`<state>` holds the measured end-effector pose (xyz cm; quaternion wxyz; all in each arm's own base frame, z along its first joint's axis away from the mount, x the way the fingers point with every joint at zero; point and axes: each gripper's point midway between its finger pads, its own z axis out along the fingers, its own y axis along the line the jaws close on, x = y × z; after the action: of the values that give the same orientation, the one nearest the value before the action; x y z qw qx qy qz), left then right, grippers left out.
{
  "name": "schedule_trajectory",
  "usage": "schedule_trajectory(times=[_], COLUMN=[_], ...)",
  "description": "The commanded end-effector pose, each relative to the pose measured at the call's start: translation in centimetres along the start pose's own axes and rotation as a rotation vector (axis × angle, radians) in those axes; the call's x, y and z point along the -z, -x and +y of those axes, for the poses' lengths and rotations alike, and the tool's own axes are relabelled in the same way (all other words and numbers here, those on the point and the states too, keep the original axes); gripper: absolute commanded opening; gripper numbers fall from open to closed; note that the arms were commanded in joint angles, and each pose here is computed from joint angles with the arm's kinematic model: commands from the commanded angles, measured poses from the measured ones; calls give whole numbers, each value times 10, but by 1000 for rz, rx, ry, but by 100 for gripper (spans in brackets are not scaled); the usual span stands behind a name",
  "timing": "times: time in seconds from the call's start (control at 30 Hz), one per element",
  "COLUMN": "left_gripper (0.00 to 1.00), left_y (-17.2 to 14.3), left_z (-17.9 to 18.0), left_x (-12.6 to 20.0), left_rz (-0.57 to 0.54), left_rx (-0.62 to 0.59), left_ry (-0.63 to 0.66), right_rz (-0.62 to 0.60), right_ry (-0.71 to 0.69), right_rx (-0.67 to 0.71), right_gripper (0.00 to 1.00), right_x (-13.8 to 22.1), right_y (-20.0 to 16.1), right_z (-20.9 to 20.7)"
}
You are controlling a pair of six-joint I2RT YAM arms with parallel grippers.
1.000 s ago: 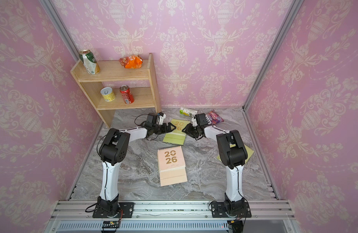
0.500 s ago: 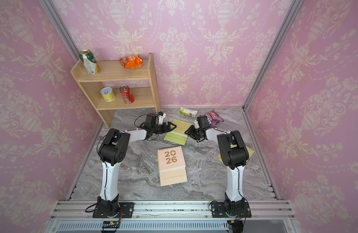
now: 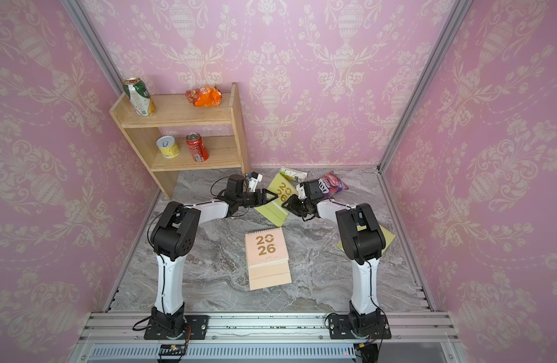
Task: Stack the calendars
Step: Pick up the calendar at the center of the board.
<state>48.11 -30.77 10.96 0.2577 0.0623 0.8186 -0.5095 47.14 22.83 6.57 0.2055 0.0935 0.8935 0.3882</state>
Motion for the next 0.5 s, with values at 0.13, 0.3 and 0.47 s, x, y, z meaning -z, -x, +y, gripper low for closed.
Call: schedule_trajectory(times=[0.13, 0.3, 0.47], left_gripper=[48, 27, 5], left_y=[1, 1, 3], left_z=[-28, -25, -22], left_x=[7, 11, 14], left_rz=[14, 10, 1], left_rx=[-29, -27, -30], left_ry=[-74, -60, -34], right_rz=[-6, -7, -14], right_ry=[23, 19, 17], right_rx=[70, 66, 67], right_gripper=[38, 38, 38], right_x=[3, 5, 9], right_y=[3, 1, 1], right_z=[10, 7, 7])
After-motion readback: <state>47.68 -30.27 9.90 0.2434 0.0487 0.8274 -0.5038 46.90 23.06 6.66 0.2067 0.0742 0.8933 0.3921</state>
